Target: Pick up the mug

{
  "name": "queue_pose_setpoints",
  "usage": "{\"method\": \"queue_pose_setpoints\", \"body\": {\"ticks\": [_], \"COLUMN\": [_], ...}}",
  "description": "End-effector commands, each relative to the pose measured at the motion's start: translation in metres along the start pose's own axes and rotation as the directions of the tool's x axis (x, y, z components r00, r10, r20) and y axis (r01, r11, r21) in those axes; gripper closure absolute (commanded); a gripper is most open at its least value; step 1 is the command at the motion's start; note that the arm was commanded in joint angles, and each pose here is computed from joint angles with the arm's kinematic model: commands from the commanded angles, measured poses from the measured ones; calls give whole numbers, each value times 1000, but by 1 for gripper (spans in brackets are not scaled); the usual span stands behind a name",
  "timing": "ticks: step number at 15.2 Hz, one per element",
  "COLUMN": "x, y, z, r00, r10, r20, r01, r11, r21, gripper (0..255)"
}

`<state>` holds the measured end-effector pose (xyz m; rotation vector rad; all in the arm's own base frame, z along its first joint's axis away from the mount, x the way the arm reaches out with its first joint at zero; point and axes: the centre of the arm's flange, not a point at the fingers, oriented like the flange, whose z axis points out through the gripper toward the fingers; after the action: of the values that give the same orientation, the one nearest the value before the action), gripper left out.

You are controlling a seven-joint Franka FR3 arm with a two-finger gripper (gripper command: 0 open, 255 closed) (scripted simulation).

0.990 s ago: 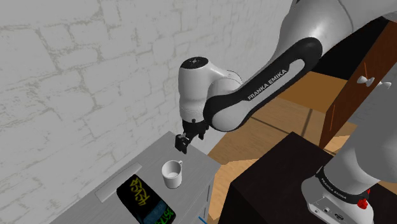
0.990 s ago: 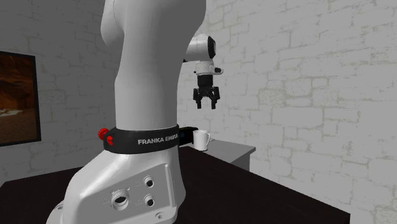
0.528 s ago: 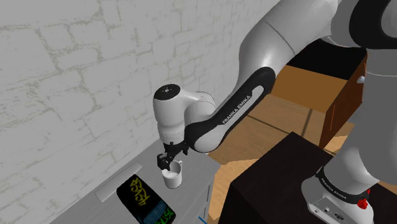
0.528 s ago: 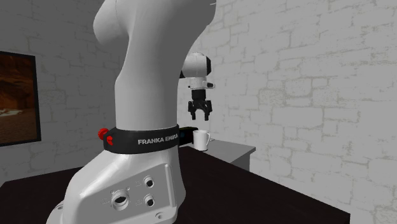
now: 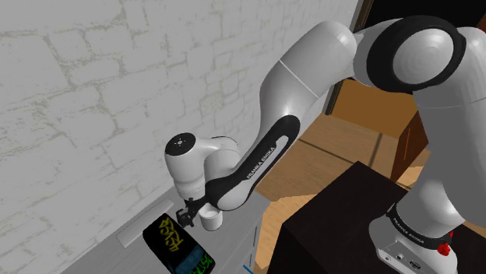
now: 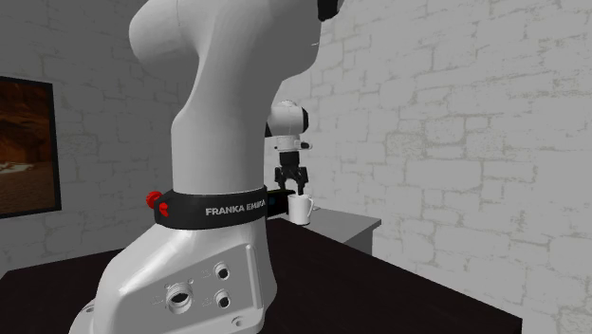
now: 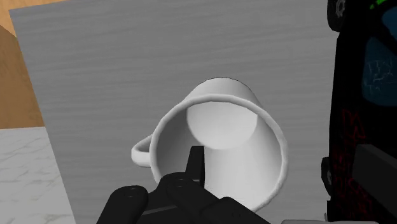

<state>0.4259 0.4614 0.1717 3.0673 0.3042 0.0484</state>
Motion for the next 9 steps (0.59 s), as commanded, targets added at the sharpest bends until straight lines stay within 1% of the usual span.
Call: {"method": "queue_pose_setpoints", "body": {"ticks": [1, 5, 7, 8, 9], "x": [1, 0, 0, 0, 0], "y": [-2, -4, -4, -4, -4], "z": [11, 35, 35, 36, 35], "r00": [1000, 1000, 1000, 1000, 1000], "r10": [0, 0, 0, 0, 0], "r20": [0, 0, 0, 0, 0], "r01": [0, 0, 0, 0, 0], "r11": [1000, 1000, 1000, 1000, 1000], "r21": [-1, -1, -1, -1, -1], "gripper": [0, 0, 0, 255, 255]}}
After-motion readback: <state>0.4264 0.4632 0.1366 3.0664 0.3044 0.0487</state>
